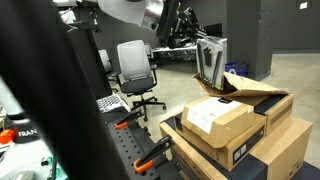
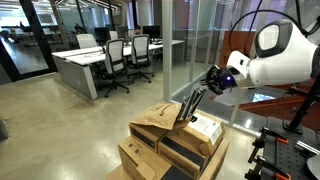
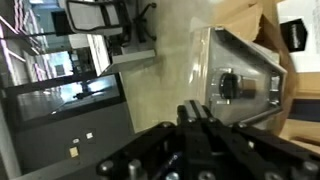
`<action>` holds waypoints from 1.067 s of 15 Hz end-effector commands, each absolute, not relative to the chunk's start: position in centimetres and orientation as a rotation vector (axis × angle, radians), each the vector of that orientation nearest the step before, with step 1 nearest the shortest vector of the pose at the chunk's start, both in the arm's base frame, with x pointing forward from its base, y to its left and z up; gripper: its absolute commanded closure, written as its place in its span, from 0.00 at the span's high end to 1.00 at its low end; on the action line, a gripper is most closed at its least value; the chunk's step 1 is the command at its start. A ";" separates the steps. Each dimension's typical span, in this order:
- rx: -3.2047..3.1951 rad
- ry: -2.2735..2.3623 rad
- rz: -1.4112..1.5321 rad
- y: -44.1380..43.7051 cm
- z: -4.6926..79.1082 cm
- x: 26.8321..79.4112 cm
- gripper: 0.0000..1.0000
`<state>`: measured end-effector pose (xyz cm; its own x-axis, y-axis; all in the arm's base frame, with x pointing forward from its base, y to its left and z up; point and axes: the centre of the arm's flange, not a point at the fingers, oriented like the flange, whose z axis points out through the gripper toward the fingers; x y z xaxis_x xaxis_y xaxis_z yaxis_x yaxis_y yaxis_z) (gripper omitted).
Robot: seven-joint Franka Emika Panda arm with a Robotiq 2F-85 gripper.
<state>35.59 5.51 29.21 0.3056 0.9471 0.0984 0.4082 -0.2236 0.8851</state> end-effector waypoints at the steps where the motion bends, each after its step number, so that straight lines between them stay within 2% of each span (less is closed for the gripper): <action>1: 1.760 1.222 0.883 5.2 30.2 33.2 0.00; 16: 1.738 1.213 0.923 6.7 30.3 34.7 0.00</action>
<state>35.50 6.60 30.26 0.2734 0.9552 0.1132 0.3895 -0.2175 0.8950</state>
